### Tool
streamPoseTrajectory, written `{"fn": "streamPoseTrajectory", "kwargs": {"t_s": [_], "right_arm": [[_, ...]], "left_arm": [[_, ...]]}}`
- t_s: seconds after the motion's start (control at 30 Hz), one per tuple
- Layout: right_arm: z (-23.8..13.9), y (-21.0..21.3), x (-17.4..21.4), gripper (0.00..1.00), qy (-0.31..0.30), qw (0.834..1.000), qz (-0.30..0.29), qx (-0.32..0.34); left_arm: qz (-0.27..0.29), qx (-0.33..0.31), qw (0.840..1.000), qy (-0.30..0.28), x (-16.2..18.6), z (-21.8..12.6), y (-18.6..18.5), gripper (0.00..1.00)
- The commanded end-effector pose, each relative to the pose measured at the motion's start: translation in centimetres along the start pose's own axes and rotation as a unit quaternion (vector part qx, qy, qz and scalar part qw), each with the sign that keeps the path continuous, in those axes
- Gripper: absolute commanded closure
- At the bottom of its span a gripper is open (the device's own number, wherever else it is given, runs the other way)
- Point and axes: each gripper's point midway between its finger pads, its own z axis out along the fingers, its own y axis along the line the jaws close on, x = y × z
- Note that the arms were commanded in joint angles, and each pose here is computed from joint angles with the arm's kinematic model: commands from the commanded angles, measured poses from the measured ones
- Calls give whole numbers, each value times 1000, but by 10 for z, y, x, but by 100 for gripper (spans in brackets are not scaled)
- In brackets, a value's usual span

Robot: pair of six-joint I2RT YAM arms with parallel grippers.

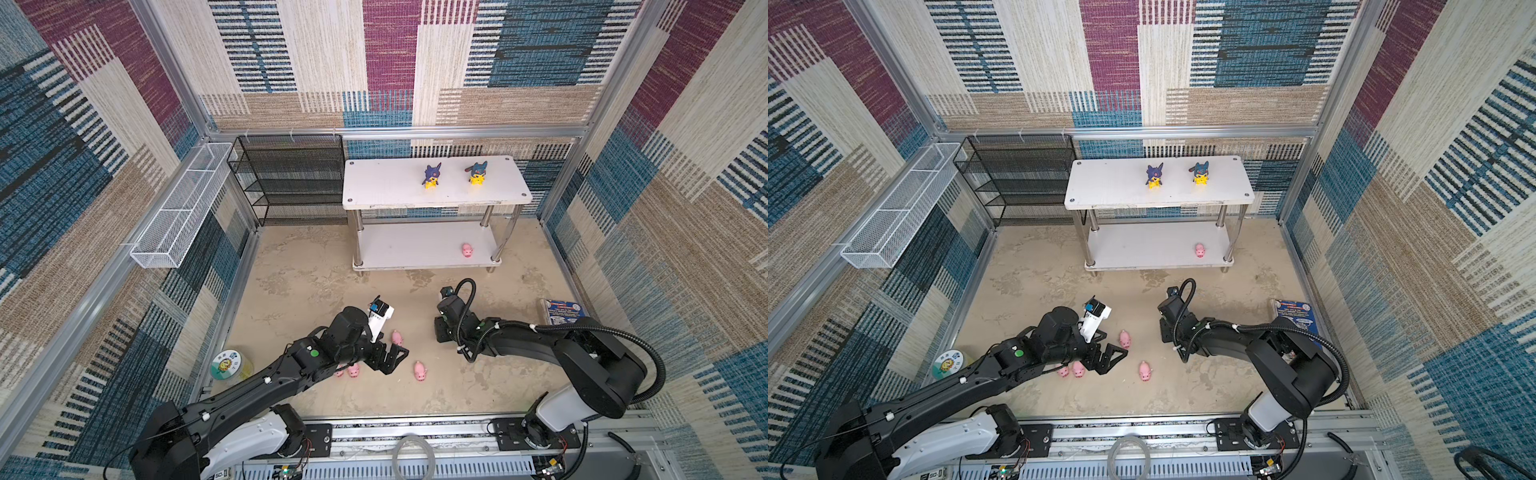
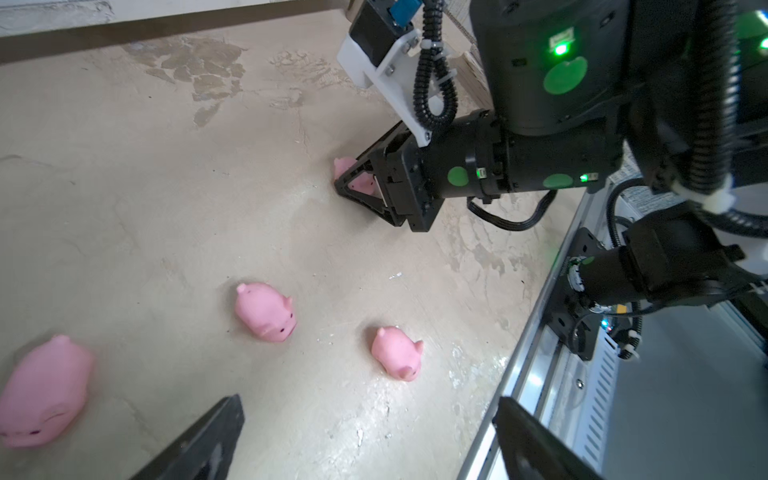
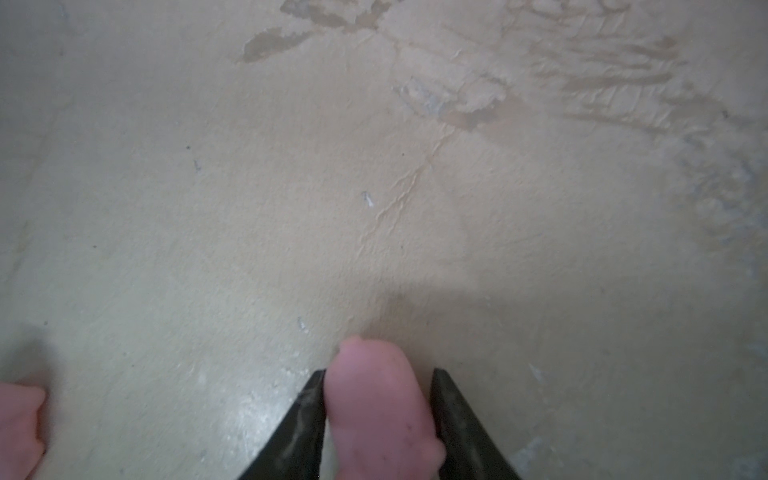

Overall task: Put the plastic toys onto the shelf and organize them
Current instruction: 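Lift the pink pig with the right gripper toward the shelf's lower tier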

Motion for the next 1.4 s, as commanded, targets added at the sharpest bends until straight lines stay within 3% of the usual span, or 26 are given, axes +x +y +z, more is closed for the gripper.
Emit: {"fn": "streamPoseTrajectory", "kwargs": {"t_s": [0.0,0.3,0.67,1.03,1.37], "right_arm": [[2,2,10,61,21,1000,0,-9],[4,2,12,71,26,1000,-1,-8],[-4,2,-10,73,11,1000,0,-2],[-9,-3,-78,74,-36,999,1,19],[11,-30,-150,75,-78,996,18,48]], "left_arm": [[2,22,1000,-1,-3,-2,-9,0],[-3,0,1000,4,-1,2,-1,0],[-3,-20,1000,5,-1,3,7,0],[9,-35,999,-1,-5,1,11,0],[21,-47,999,-8,-13,0,14,1]]}}
